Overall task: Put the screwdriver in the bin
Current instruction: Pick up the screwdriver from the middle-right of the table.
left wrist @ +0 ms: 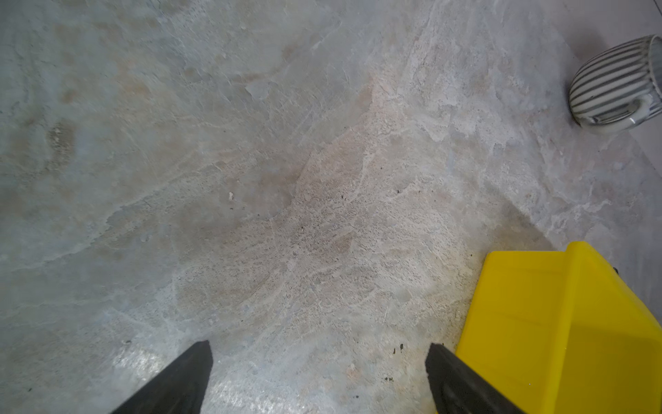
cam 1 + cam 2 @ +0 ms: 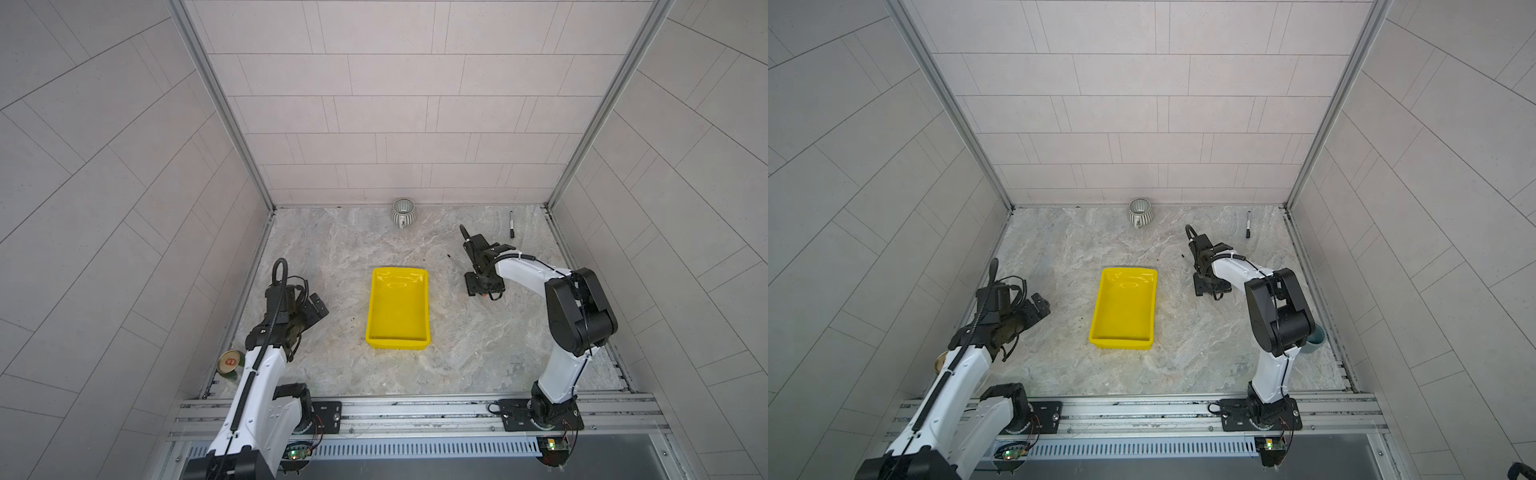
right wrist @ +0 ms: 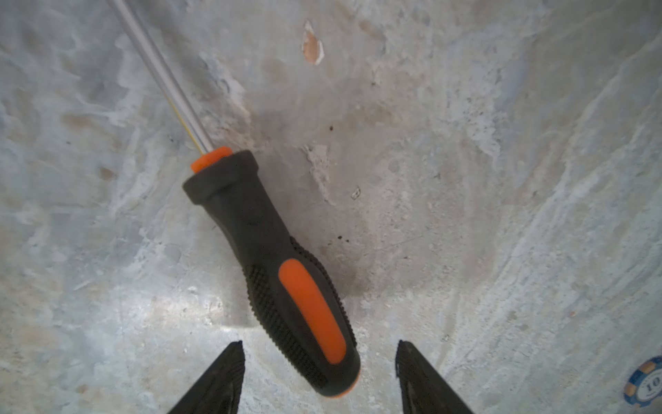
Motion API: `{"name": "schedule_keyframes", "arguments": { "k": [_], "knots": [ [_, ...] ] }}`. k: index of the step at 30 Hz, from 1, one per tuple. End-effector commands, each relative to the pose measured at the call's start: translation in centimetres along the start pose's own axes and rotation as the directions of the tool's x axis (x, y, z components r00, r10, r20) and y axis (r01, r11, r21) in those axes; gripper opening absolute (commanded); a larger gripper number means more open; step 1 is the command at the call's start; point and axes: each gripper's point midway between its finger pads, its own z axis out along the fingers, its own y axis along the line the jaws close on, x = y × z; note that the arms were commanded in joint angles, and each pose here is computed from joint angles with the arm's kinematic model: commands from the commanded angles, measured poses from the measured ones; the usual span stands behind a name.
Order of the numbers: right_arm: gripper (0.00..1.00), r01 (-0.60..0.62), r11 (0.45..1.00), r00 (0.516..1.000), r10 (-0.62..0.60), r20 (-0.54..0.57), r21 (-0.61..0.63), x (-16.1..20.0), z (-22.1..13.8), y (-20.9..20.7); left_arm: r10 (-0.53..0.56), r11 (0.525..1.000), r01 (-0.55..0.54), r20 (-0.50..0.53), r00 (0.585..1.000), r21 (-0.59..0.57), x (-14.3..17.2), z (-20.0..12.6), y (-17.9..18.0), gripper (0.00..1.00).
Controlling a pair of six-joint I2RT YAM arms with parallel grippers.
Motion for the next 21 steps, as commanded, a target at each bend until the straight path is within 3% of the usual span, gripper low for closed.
{"name": "schedule_keyframes", "arguments": {
  "k": [1, 4, 8, 13, 17, 21],
  "knots": [
    [0.67, -0.003, 1.000, 1.000, 0.003, 0.001, 0.003, -0.2, 0.2, 0.0, -0.163, 0.986, 0.164, 0.020, 0.986, -0.035, 0.3, 0.1, 1.6, 1.00],
    [0.63, -0.003, 1.000, 1.000, 0.003, 0.001, 0.006, -0.3, 0.3, 0.0, -0.150, 0.968, 0.143, 0.016, 0.989, 0.206, -0.8, 0.7, -2.5, 1.00],
    [0.63, -0.009, 1.000, 1.000, 0.009, 0.007, -0.002, -0.4, 0.7, 0.1, -0.108, 0.994, 0.107, 0.049, 0.993, 0.028, -0.7, 0.0, 0.0, 1.00],
    [0.63, -0.016, 0.999, 1.000, 0.016, 0.005, -0.031, -1.0, 1.7, 0.8, 0.025, 0.986, 0.000, 0.149, 0.989, -0.164, -0.5, -1.8, 1.8, 1.00],
    [0.60, -0.033, 0.997, 0.999, 0.032, -0.010, -0.073, -0.8, 2.3, 1.2, 0.158, 0.972, -0.124, 0.170, 0.973, -0.199, -0.2, -2.0, 0.6, 1.00],
    [0.45, -0.042, 0.997, 0.999, 0.042, -0.008, -0.062, -0.5, 2.6, 0.9, 0.153, 0.971, -0.118, 0.157, 0.976, -0.209, 0.1, -1.2, 0.5, 1.00]
  ]
}}
